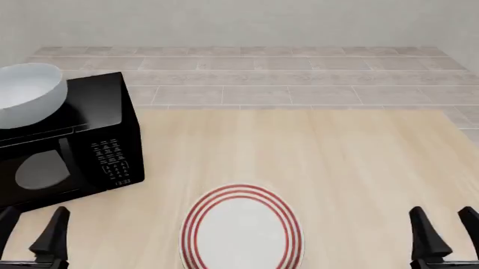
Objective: Pick up the white bowl and put it on the plate.
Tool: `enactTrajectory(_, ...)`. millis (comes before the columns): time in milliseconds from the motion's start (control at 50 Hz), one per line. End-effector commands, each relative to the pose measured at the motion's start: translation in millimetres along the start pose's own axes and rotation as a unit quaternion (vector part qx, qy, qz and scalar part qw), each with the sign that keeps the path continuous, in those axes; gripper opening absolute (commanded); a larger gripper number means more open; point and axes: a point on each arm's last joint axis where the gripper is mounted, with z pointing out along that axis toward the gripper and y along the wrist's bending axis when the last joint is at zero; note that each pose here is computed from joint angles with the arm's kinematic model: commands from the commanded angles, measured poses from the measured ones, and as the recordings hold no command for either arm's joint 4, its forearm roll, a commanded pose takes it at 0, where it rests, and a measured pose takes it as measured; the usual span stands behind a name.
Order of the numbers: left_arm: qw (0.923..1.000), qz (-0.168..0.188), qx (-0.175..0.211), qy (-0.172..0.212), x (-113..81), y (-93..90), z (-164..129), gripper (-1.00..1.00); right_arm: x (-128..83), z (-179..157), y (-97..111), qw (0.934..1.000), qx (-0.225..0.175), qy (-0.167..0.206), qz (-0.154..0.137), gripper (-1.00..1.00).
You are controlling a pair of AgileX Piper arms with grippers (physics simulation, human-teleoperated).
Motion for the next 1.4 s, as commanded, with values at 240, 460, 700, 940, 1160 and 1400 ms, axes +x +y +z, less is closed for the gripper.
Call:
enactTrajectory(240, 1.0000, 0.000, -0.001, 0.000, -0.6, 0.1, 0, 1.00, 0, 0, 0, 1.0000, 0.000, 0.000, 0.000, 1.00)
enactTrajectory(460, 1.0000, -0.001, -0.001, 0.000, -6.2, 0.1, 0, 1.00, 0, 0, 0, 1.0000, 0.000, 0.001, 0.000, 1.00)
enactTrajectory(700, 1.0000, -0.002, -0.007, 0.001, 0.5, 0.8, 0, 1.00, 0, 0, 0, 1.0000, 0.000, 0.000, 0.000, 1.00)
enactTrajectory(940, 0.9963, 0.084, -0.016, -0.004, -74.1, 1.6, 1, 1.00, 0, 0, 0, 1.0000, 0.000, 0.001, 0.000, 1.00)
enactTrajectory(1160, 0.9905, 0.138, -0.001, 0.007, -97.5, 0.2, 4, 1.00, 0, 0, 0, 1.0000, 0.000, 0.001, 0.000, 1.00)
enactTrajectory(1400, 0.9816, 0.187, 0.004, 0.037, -118.3, 0.4, 18, 1.00, 0, 0, 0, 1.0000, 0.000, 0.000, 0.000, 1.00)
